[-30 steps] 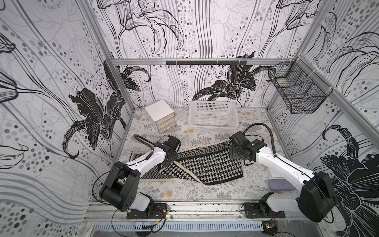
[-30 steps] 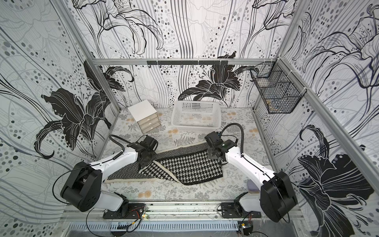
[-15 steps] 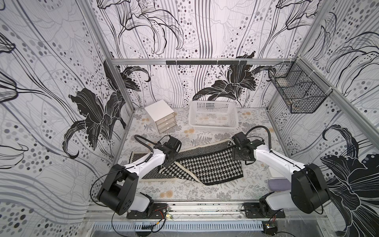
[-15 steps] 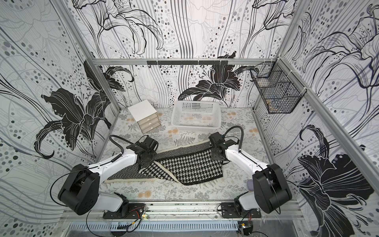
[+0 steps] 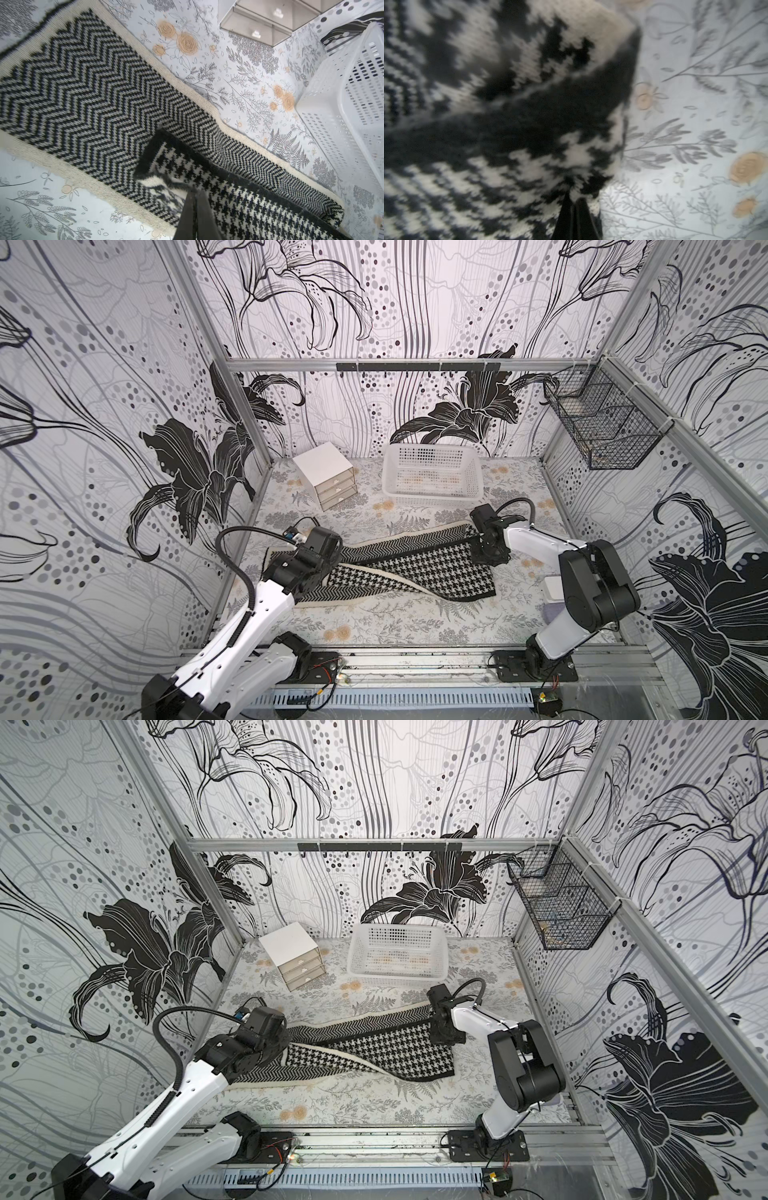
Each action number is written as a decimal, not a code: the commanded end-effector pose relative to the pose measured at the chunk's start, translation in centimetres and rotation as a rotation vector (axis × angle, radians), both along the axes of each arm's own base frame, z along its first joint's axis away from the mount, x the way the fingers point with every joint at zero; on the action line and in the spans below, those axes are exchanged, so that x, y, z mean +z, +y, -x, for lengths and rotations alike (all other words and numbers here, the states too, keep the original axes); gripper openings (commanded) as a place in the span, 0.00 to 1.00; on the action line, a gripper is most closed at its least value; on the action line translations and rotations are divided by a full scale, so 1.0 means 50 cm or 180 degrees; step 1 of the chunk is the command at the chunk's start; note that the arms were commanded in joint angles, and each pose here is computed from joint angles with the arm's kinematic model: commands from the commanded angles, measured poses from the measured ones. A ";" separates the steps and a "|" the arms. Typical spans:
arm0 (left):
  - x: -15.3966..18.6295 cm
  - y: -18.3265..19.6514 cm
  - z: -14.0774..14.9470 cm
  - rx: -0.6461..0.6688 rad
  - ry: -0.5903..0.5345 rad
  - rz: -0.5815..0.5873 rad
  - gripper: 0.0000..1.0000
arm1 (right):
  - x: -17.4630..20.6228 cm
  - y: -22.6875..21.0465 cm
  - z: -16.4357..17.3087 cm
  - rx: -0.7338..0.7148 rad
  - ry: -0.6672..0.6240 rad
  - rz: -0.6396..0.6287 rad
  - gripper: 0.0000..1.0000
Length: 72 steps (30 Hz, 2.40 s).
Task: Roll up the scarf and place it into the basket
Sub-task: Flatten out the scarf at the center of the board, then fold the scarf at the center of the board.
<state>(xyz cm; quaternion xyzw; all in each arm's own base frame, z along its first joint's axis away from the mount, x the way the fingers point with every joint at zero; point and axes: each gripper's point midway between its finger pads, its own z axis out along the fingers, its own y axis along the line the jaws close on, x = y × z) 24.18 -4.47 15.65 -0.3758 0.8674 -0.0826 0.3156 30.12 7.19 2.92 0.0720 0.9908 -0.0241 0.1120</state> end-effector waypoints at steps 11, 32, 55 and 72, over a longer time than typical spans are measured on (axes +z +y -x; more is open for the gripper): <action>0.201 -0.032 -0.181 -0.0870 -0.1122 -0.0391 0.00 | 0.084 -0.126 0.002 -0.0522 -0.0174 0.0241 0.26; -0.014 0.358 0.070 0.1844 0.0371 -0.0596 0.31 | 0.167 -0.048 0.016 0.0101 -0.0357 -0.0246 0.80; -0.042 0.159 -0.079 0.0294 -0.0148 0.0191 0.99 | 0.014 -0.065 -0.005 -0.0281 0.0151 -0.0313 0.00; 0.051 0.150 -0.128 0.0120 -0.0204 0.0272 0.99 | 0.306 0.131 0.013 0.0545 -0.0860 -0.0271 0.00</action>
